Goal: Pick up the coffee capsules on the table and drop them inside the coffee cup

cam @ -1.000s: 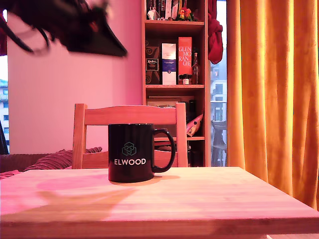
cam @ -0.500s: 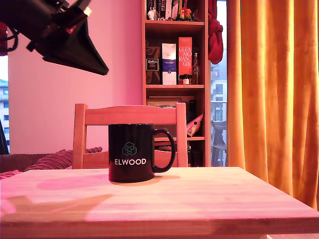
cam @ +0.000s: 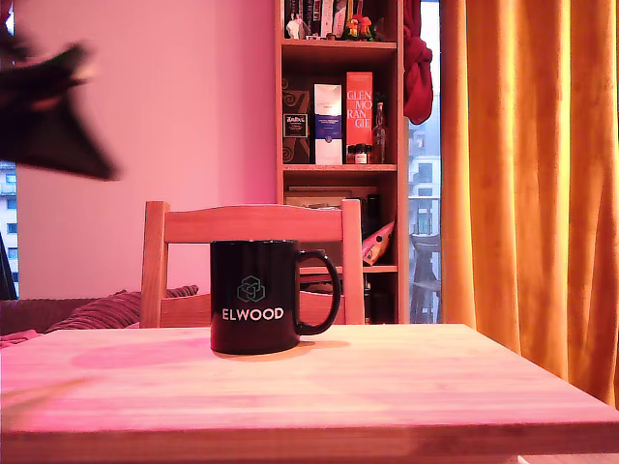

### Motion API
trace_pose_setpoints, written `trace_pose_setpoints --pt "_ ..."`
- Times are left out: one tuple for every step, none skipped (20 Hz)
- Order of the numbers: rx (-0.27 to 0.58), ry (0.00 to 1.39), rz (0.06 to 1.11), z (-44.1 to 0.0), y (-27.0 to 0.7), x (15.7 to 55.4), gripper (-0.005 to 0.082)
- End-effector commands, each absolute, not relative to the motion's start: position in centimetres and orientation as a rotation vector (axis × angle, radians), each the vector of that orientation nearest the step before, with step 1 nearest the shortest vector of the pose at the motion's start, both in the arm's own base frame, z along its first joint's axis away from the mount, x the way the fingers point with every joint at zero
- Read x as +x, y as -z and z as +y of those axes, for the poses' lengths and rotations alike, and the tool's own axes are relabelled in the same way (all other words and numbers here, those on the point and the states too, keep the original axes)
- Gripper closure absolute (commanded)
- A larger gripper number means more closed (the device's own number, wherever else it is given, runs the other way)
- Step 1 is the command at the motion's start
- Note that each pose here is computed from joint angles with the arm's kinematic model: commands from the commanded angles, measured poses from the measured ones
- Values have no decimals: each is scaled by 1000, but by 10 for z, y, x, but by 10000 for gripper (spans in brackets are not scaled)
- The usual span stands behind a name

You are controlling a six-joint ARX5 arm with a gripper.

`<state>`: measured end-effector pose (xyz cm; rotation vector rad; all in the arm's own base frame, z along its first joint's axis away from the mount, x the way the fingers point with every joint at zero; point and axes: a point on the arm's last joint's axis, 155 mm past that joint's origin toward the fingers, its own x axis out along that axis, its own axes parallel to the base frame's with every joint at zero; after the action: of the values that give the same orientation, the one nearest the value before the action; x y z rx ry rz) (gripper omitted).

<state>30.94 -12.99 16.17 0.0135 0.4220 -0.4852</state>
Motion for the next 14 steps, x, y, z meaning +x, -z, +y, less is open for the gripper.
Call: trace_pose_setpoints --pt "-14 457 410 -119 -156 301 790" --pt "-26 436 398 -111 -156 297 790" --pt "-30 418 383 -104 -156 293 790" --pt "-52 403 362 -99 -159 288 790" --pt "-84 391 358 -95 -159 282 790" --pt "-93 385 351 -93 -160 276 790" --pt "-96 383 343 -91 -162 271 790" --pt "-118 376 326 -89 -166 267 790" --pt "-140 356 297 -86 -172 265 790" --pt "-162 343 270 -83 -179 261 790" --pt "-165 337 251 -80 -184 257 790" --pt "-162 316 240 -76 -186 254 790" --pt "-160 297 229 -71 -188 251 790" --pt "-160 285 218 -69 -190 249 790"
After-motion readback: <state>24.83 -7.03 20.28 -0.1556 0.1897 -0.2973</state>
